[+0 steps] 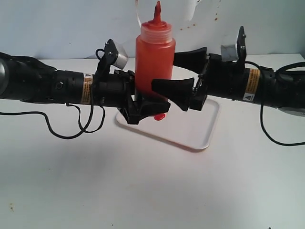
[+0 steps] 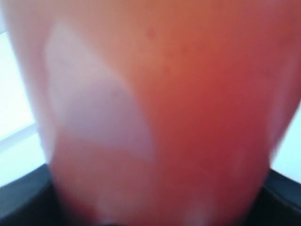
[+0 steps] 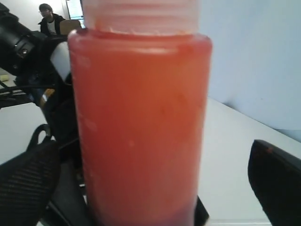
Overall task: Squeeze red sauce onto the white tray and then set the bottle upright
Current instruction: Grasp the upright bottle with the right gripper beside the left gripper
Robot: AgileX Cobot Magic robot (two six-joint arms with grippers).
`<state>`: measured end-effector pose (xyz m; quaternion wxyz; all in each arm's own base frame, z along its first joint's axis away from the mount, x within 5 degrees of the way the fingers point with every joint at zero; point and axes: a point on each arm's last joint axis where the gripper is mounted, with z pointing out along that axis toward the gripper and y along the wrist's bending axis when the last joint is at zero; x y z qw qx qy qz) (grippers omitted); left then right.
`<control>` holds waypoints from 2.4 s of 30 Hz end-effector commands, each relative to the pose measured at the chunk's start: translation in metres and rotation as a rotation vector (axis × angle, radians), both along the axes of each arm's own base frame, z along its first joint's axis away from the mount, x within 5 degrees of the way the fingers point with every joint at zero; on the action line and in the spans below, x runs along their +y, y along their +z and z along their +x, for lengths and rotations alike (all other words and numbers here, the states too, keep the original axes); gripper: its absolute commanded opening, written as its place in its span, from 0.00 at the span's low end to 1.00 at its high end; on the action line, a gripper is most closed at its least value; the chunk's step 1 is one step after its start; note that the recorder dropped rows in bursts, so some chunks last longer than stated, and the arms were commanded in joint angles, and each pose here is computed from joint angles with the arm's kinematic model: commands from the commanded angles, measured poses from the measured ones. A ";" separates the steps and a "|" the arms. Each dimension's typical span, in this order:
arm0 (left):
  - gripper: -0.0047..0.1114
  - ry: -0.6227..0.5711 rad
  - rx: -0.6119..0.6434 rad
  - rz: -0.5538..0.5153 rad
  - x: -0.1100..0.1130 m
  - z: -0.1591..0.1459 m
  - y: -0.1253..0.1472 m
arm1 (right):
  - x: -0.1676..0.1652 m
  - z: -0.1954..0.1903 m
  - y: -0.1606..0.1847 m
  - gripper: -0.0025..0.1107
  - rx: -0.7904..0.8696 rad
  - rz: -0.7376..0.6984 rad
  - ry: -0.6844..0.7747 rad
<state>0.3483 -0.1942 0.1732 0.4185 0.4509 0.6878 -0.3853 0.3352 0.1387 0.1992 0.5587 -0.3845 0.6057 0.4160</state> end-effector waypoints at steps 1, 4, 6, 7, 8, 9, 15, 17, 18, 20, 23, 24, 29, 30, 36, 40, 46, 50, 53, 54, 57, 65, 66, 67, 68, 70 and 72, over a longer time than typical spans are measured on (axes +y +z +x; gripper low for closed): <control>0.04 -0.067 -0.030 0.009 -0.002 -0.003 0.003 | 0.009 -0.004 0.004 0.95 -0.003 0.030 0.016; 0.04 -0.125 -0.040 0.035 -0.002 -0.008 0.001 | 0.011 -0.005 0.004 0.94 0.002 0.038 0.015; 0.04 -0.144 -0.044 0.048 -0.002 -0.009 0.000 | 0.011 -0.005 0.004 0.90 0.001 0.038 0.017; 0.04 -0.145 -0.044 0.049 -0.002 -0.009 0.000 | 0.011 -0.005 0.004 0.86 0.001 0.037 0.018; 0.04 -0.147 -0.045 0.051 -0.002 -0.009 -0.001 | 0.011 -0.005 0.004 0.82 0.001 0.037 0.018; 0.04 -0.149 -0.042 0.047 -0.002 -0.010 0.000 | 0.012 -0.005 0.004 0.76 0.008 0.040 0.020; 0.04 -0.173 -0.041 0.035 -0.003 -0.012 0.001 | 0.020 -0.009 0.004 0.44 0.014 0.039 0.046; 0.04 -0.173 -0.041 0.035 -0.003 -0.012 0.001 | 0.021 -0.010 0.004 0.33 0.014 0.039 0.051; 0.04 -0.173 -0.041 0.035 -0.003 -0.012 0.001 | 0.022 -0.010 0.004 0.27 0.015 0.042 0.050; 0.04 -0.173 -0.041 0.035 -0.003 -0.012 0.001 | 0.022 -0.009 0.005 0.16 0.016 0.046 0.045; 0.04 -0.173 -0.041 0.035 -0.003 -0.012 0.001 | 0.021 -0.009 0.005 0.02 0.017 0.050 0.040; 0.04 -0.173 -0.041 0.035 -0.003 -0.012 0.001 | 0.021 -0.009 0.005 0.02 0.017 0.050 0.040; 0.04 -0.173 -0.041 0.035 -0.003 -0.012 0.001 | 0.021 -0.009 0.005 0.02 0.017 0.053 0.036; 0.04 -0.173 -0.041 0.035 -0.003 -0.012 0.001 | 0.021 -0.009 0.005 0.02 0.017 0.053 0.036; 0.04 -0.173 -0.041 0.035 -0.003 -0.012 0.001 | 0.021 -0.008 0.005 0.02 0.020 0.057 0.033; 0.06 -0.173 -0.041 0.035 -0.003 -0.012 0.001 | 0.021 -0.008 0.006 0.02 0.021 0.061 0.028; 0.15 -0.156 -0.045 0.052 -0.002 -0.010 -0.001 | 0.021 -0.008 0.006 0.02 0.021 0.064 0.024; 0.30 -0.147 -0.047 0.061 -0.001 -0.009 -0.001 | 0.021 -0.007 0.006 0.02 0.022 0.066 0.022; 0.48 -0.147 -0.047 0.061 -0.001 -0.009 -0.001 | 0.021 -0.007 0.006 0.02 0.022 0.066 0.022; 0.55 -0.148 -0.048 0.063 -0.001 -0.009 -0.001 | 0.021 -0.007 0.006 0.02 0.022 0.066 0.022; 0.71 -0.153 -0.042 0.069 -0.001 -0.009 -0.005 | 0.021 -0.007 0.006 0.02 0.022 0.067 0.021; 0.78 -0.150 -0.005 0.074 -0.002 -0.007 -0.020 | 0.021 -0.007 0.007 0.02 0.023 0.071 0.016; 0.78 -0.150 -0.003 0.075 -0.002 -0.007 -0.021 | 0.021 -0.007 0.007 0.02 0.023 0.073 0.014; 0.78 -0.149 -0.003 0.073 -0.002 -0.007 -0.021 | 0.021 -0.006 0.007 0.02 0.024 0.076 0.010; 0.78 -0.145 -0.002 0.070 -0.002 -0.007 -0.021 | 0.021 -0.006 0.007 0.02 0.024 0.076 0.010; 0.78 -0.145 -0.002 0.070 -0.002 -0.007 -0.021 | 0.020 -0.006 0.007 0.02 0.024 0.078 0.007; 0.78 -0.145 -0.002 0.070 -0.002 -0.007 -0.021 | 0.020 -0.006 0.007 0.02 0.024 0.078 0.007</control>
